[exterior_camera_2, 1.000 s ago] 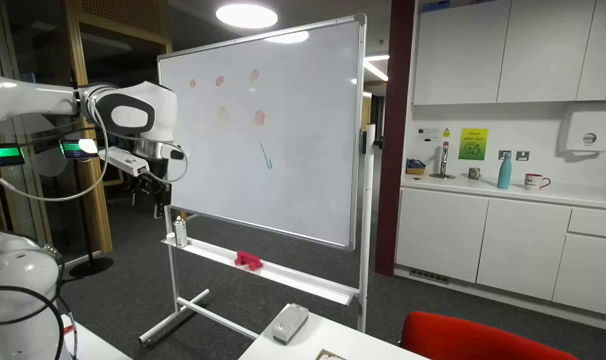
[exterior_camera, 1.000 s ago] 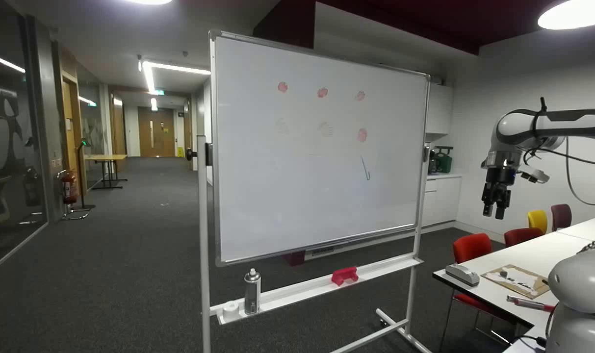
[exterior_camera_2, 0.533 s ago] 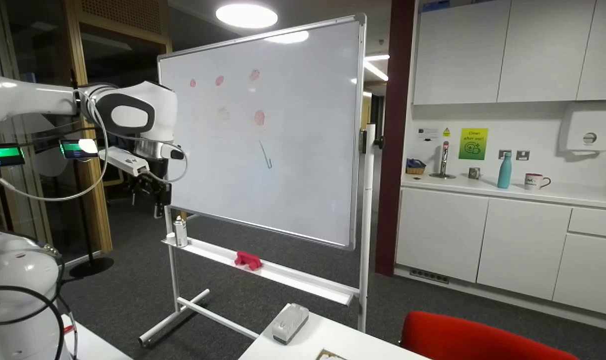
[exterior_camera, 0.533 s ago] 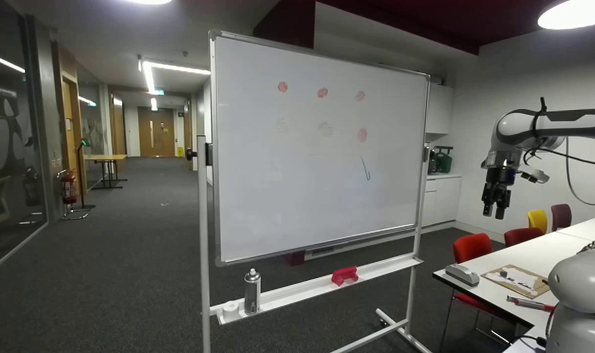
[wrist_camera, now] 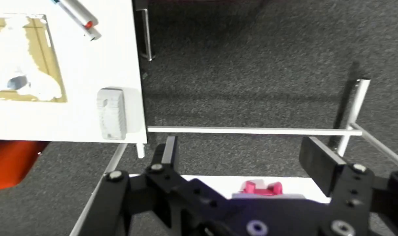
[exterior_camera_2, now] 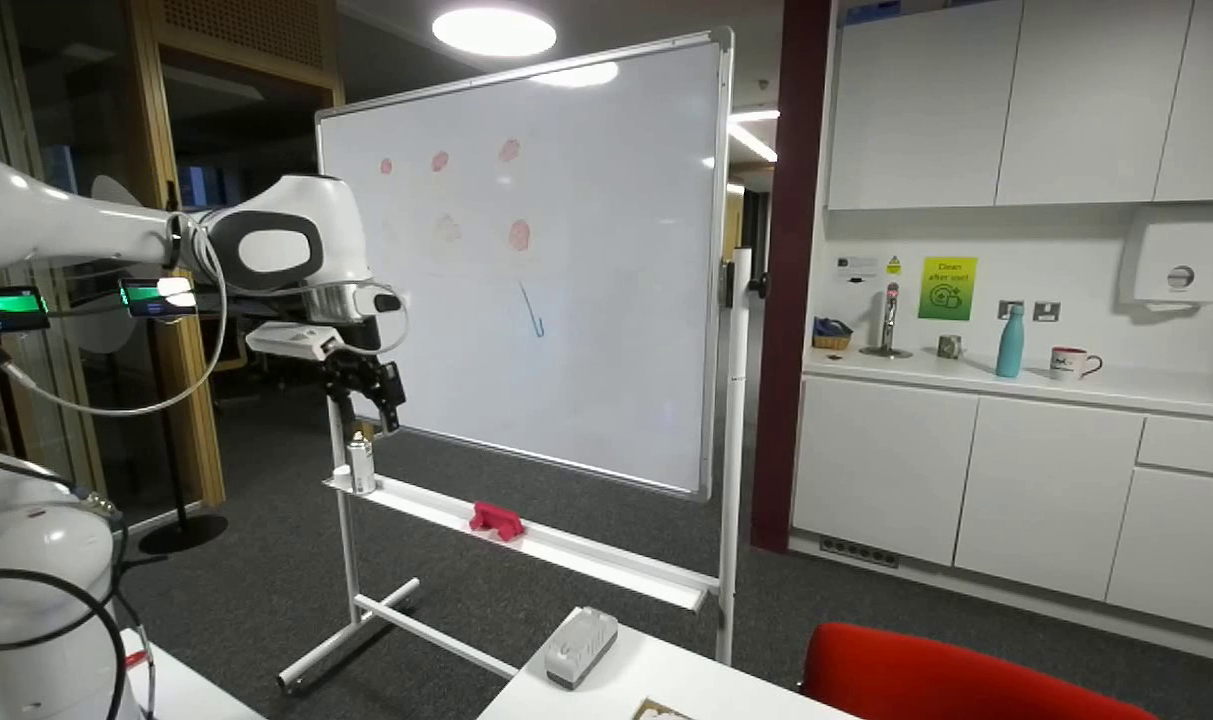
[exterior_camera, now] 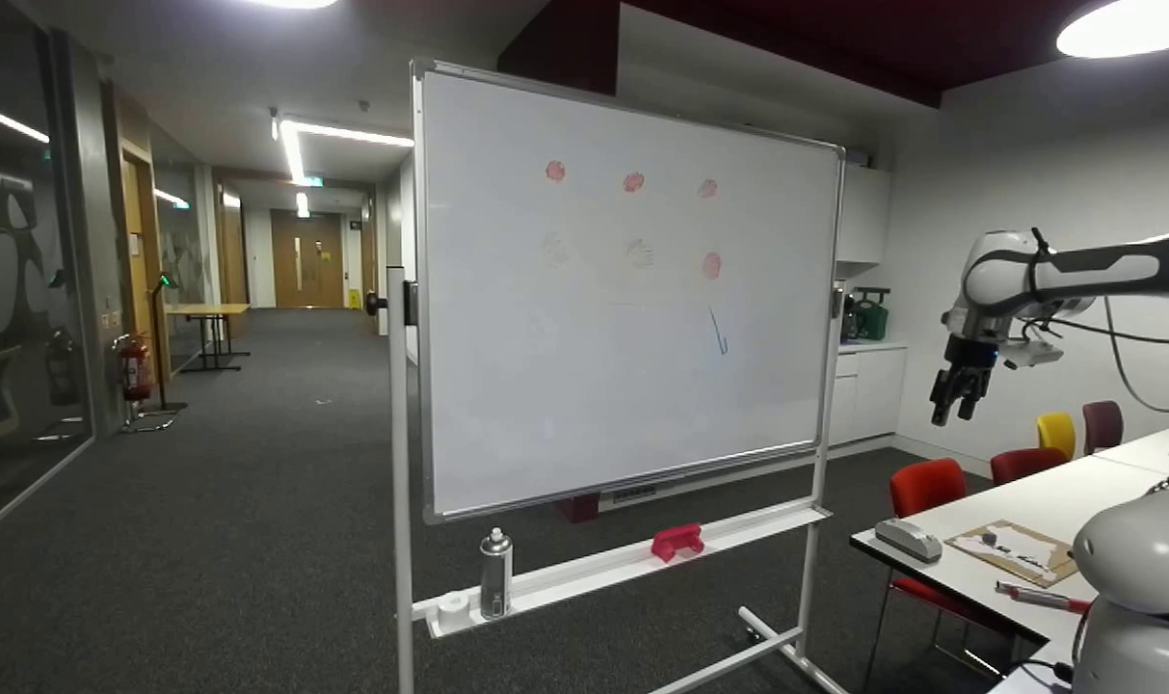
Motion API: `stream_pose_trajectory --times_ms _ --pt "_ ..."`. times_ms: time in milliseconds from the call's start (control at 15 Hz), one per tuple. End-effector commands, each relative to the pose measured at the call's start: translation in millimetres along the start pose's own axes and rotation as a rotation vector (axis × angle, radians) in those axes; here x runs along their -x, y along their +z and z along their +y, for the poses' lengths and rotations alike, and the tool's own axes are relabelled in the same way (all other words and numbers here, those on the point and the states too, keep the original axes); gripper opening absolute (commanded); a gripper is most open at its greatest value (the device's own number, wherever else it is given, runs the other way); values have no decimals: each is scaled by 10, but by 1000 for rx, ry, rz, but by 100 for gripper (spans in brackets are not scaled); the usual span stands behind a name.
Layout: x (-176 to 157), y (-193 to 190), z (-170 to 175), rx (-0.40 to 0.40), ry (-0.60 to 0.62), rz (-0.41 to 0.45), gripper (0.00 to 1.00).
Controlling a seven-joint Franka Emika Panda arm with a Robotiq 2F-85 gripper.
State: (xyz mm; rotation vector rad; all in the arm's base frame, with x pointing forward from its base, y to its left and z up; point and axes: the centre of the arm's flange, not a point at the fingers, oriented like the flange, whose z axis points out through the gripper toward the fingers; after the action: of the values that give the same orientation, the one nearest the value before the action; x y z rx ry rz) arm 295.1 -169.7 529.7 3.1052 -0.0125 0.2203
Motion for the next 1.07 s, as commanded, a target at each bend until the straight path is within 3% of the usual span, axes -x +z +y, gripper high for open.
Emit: stream_pose_trajectory --times_ms 0,200,467,600,667,1000 --pt "-251 470 458 90 11 10 100" --pt "-382 958 908 45 96 -60 100" --pt "-408 1586 1490 -22 205 -218 100" --pt "-426 1575 1494 -88 215 -248 100" --pt "-164 1605 1322 -47 220 -209 100" --pt "-357 1659 1351 -71 220 -240 100"
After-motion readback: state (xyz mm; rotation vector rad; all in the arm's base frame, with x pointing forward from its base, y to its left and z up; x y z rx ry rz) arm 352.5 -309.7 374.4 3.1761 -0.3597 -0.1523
